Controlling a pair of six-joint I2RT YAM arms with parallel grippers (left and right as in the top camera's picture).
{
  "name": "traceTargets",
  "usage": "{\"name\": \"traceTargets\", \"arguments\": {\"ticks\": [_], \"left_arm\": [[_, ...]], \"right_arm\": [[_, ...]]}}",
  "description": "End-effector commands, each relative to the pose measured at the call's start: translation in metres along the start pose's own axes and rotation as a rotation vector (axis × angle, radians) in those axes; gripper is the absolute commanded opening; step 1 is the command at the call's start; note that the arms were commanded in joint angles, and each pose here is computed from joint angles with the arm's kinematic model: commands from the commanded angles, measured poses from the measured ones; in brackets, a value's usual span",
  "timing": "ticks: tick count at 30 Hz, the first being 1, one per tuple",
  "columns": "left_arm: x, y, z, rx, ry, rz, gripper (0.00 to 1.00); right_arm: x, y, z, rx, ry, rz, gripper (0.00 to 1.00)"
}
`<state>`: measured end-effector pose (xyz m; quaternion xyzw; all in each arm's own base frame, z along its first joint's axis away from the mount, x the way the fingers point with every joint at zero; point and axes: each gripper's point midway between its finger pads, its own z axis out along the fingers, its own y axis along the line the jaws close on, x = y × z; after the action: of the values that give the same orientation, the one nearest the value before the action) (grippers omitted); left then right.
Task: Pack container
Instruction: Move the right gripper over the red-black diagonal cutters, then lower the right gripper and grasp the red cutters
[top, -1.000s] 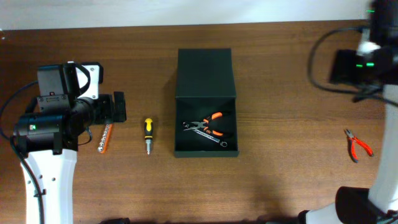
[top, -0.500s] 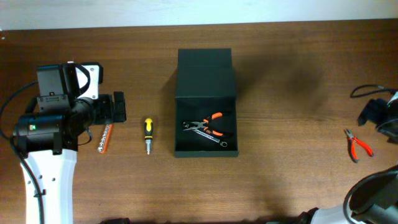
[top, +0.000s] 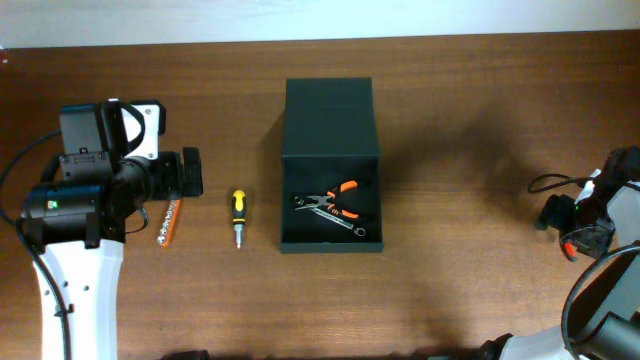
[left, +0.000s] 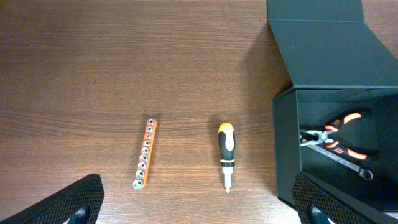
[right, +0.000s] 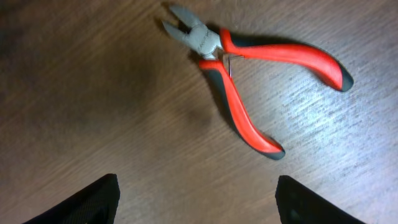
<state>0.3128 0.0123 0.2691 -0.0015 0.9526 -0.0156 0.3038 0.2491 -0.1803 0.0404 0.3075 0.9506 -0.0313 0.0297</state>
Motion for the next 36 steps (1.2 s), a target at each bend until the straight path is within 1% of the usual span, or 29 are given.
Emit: {"name": "traceTargets", "arguments": {"ticks": [1,5,11,24,31,33,36], "left_arm": [[-0.002,-0.002,-0.005,0.008,-0.014,0.019,0.99],[-0.002,-0.002,-0.004,0.008,-0.011,0.019,0.99],[-0.002,-0.002,-0.004,0.008,-0.011,0.019,0.99],[-0.001,-0.002,-0.004,0.008,-0.008,0.019,0.99],[-0.001,-0.002,-0.004,0.008,-0.008,0.018,0.99],[-0.001,-0.002,-0.004,0.008,-0.008,0.018,0.99],[-0.001,-0.002,-0.004,0.008,-0.008,0.018,0.99]], "right_arm": [[-0.004,0.000,0.001,-0.002,-0.021,-0.005,0.80],[-0.009,0.000,0.007,-0.002,-0.030,-0.004,0.80],[-0.010,-0.002,0.028,0.016,0.008,-0.007,0.80],[-0.018,-0.016,0.046,0.031,0.004,0.034,0.80],[-0.015,-0.009,0.058,-0.006,0.028,0.034,0.80],[-0.014,-0.006,0.062,-0.026,0.039,0.033,0.78],[-0.013,0.003,0.065,-0.078,0.046,-0.001,0.64]]}}
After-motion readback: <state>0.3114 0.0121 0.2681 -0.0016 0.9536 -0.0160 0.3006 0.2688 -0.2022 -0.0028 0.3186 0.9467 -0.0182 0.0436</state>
